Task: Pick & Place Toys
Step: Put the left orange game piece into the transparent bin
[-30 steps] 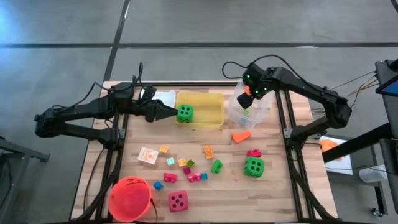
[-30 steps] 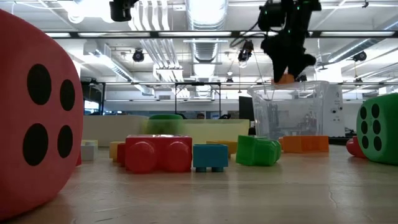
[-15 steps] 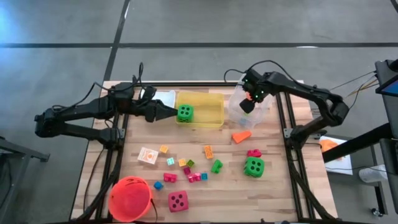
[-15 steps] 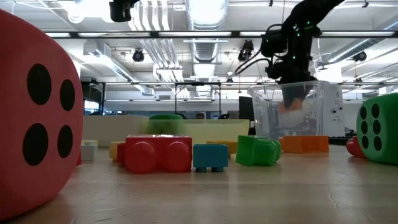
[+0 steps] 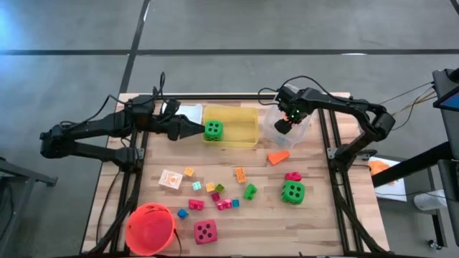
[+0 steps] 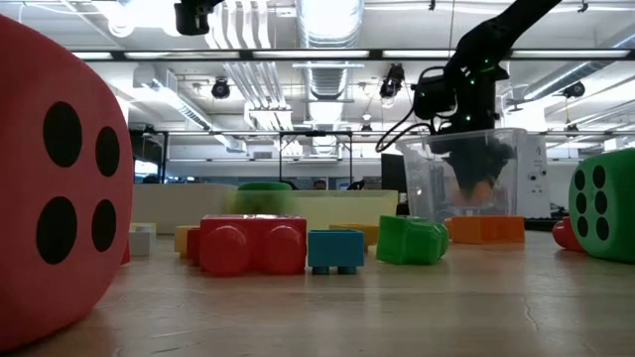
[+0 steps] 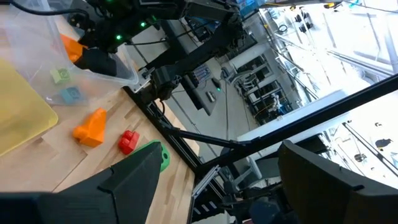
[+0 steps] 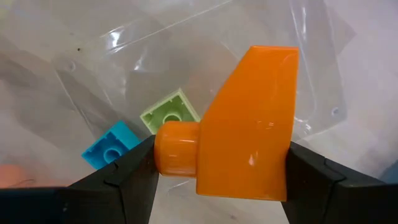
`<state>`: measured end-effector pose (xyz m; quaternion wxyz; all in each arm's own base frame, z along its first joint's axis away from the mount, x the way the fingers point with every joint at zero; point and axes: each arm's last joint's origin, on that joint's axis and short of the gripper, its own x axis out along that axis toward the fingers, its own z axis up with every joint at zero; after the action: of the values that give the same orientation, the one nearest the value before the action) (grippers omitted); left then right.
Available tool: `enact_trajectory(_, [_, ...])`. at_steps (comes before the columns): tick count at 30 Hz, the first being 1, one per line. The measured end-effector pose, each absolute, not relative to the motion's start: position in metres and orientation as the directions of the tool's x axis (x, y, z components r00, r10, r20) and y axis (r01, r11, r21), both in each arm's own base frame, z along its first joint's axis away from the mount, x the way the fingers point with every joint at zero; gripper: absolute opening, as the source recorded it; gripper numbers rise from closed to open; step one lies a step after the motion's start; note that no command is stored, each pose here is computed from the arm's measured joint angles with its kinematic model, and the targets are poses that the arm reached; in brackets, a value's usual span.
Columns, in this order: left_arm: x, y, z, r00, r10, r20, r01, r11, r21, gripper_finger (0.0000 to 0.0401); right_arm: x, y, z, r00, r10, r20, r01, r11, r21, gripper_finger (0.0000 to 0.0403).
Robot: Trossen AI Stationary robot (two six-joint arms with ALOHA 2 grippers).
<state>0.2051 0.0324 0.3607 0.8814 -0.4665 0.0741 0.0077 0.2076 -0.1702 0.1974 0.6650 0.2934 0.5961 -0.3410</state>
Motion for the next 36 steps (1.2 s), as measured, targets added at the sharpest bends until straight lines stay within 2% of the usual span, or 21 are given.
enact_trajectory(13, [0.206, 0.033, 0.358, 0.988, -0.047, -0.149, -0.097, 0.563, -0.821, 0.0308, 0.208, -0.17, 0.184, 0.051, -0.094, -0.994, 0.812, 0.584, -0.014, 0.0255])
enact_trajectory(21, [0.205, 0.033, 0.357, 0.987, -0.047, -0.152, -0.1, 0.562, -0.821, 0.0308, 0.212, -0.171, 0.168, 0.054, -0.037, -0.998, 0.822, 0.568, 0.023, 0.0255])
enact_trajectory(36, [0.205, 0.033, 0.357, 0.987, -0.046, -0.153, -0.101, 0.563, -0.82, 0.0308, 0.213, -0.171, 0.169, 0.06, -0.048, -0.997, 0.816, 0.578, 0.021, 0.0255])
